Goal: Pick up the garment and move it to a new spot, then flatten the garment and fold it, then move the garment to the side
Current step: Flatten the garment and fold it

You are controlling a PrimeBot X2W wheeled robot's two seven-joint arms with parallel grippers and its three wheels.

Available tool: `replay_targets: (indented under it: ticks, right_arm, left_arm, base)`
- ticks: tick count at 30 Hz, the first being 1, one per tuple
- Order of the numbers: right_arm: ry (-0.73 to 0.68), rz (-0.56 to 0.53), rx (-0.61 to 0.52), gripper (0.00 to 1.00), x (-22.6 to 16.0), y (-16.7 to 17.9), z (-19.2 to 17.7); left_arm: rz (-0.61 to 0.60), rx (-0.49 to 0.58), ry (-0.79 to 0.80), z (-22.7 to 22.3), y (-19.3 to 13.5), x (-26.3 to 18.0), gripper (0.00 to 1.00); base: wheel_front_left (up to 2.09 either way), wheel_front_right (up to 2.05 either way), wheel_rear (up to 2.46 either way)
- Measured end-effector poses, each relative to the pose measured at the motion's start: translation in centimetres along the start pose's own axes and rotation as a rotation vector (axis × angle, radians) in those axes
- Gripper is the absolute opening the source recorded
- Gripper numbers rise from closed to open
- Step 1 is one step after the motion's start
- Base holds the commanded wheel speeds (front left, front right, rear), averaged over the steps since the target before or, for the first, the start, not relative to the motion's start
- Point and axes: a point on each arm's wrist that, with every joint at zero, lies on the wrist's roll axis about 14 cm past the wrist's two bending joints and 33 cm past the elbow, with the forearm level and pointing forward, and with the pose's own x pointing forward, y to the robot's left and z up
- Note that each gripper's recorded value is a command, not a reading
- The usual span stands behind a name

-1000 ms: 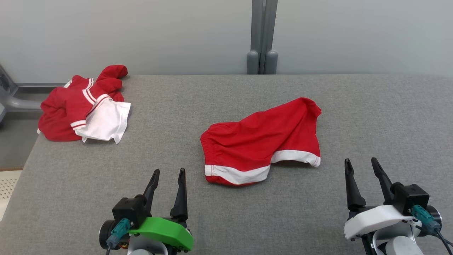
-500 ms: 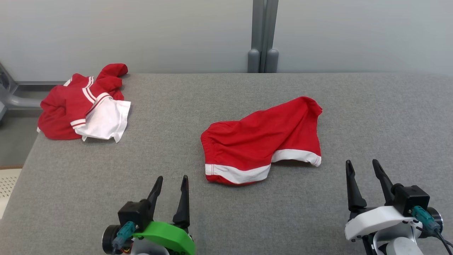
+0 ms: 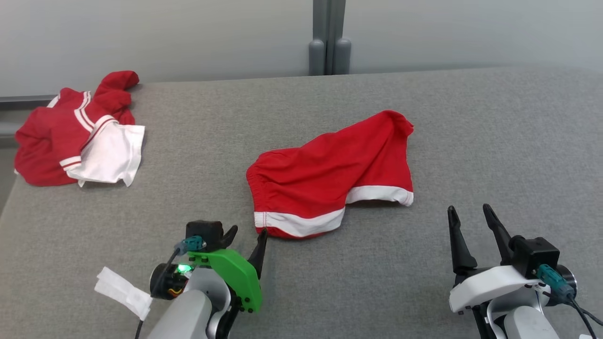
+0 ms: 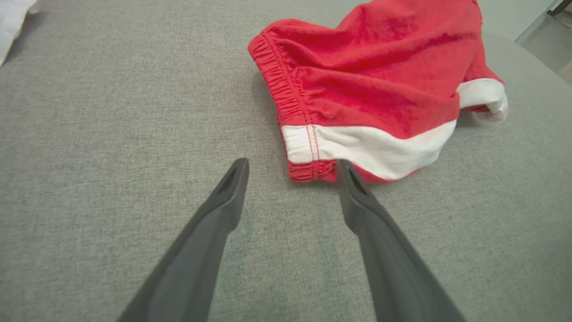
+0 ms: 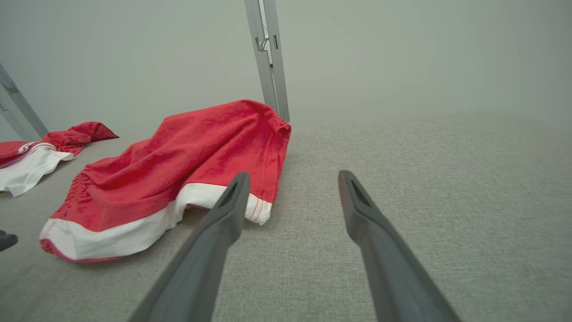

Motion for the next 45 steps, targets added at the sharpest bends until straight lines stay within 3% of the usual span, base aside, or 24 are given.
replay_targets:
  ticks: [8,18,20,25,35,45]
  right_arm:
    - [0.041,-0.072,-0.003,1.0,-0.6,-2.4,-1.3]
    - [0.062,-0.084,-0.006,1.0,-1.0,-2.8,-1.9]
    - [0.063,-0.084,-0.007,1.0,-1.0,-2.8,-1.9]
    - [0.086,-0.052,-0.036,1.0,-0.5,-2.0,-2.5]
    - [0.192,0.033,-0.063,1.0,2.6,0.2,-5.4]
    - [0.273,0.098,-0.019,1.0,6.6,2.4,-7.4]
  left_arm:
    - [-0.029,-0.112,0.088,-1.2,-0.2,2.4,1.0]
    - [-0.053,-0.129,0.1,-1.0,-0.8,3.6,1.0]
    - [-0.064,-0.133,0.098,-0.9,-1.1,3.7,0.57]
    - [-0.069,-0.127,0.078,-0.5,-1.2,3.6,0.0]
    - [-0.062,-0.124,0.047,-0.2,-0.6,3.2,0.0]
    - [-0.037,-0.13,0.025,0.0,0.7,3.8,0.0]
  base:
    - [0.0,0.0,0.0]
    - [0.0,0.0,0.0]
    - [0.0,0.0,0.0]
    - [0.0,0.0,0.0]
    - [0.0,0.0,0.0]
    - [0.0,0.0,0.0]
